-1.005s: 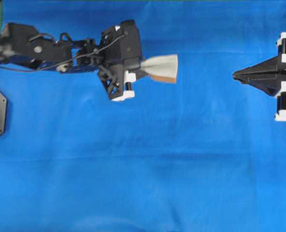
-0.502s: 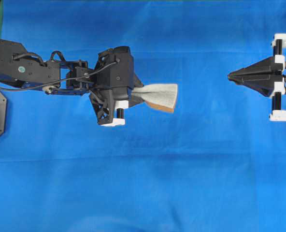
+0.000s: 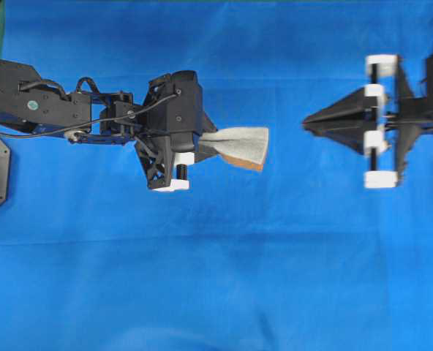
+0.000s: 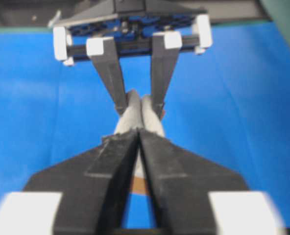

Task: Hand over the sponge with the left arm and wipe it with the right arm.
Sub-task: 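Grasp the sponge's free end with the right gripper, release left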

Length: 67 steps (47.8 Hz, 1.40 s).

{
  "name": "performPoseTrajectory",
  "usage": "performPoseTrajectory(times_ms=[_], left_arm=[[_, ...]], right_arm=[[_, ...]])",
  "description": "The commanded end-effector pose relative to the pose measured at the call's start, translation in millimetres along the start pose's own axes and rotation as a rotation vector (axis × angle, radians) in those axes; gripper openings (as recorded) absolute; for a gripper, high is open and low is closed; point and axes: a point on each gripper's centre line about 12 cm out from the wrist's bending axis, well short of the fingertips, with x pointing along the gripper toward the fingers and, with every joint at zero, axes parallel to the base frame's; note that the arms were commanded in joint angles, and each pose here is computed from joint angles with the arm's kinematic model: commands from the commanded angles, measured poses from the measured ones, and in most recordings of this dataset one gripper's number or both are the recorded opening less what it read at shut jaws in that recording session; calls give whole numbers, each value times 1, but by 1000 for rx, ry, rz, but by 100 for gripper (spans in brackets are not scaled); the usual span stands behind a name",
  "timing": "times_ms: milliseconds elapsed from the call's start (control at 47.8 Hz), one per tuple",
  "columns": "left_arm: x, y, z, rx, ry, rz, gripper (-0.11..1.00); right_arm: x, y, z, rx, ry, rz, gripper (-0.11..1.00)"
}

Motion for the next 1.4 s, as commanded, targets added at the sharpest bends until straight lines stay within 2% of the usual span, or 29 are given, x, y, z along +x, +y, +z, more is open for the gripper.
performPoseTrajectory(times_ms=[0,84,147,398,607,921,1047,1151,1319,1382], left_arm=[[-7,0,11,3,-37,1,25],[-7,0,11,3,-37,1,24],[-7,0,11,3,-38,1,24],[-7,0,11,12,-35,1,25],[-7,0,11,15,-35,1,25],[-7,-4,12,34,-41,-7,24],[-7,-8,12,60,-42,-14,22],[-7,-9,12,62,-44,-17,22],[-8,-8,14,65,-51,-14,22],[-8,-8,15,67,-56,-14,22]], right_arm=[[14,0,10,5,-9,-2,43],[28,0,7,5,24,-3,64],[40,-1,4,5,58,-4,73],[76,-1,-7,7,185,-9,73],[95,-1,-27,8,280,-12,73],[103,-2,-41,21,317,-17,73],[103,-2,-41,9,317,-14,73],[103,-1,-40,-22,314,-6,65],[103,-1,-42,-44,325,-1,27],[103,-1,-42,-45,327,-2,22]])
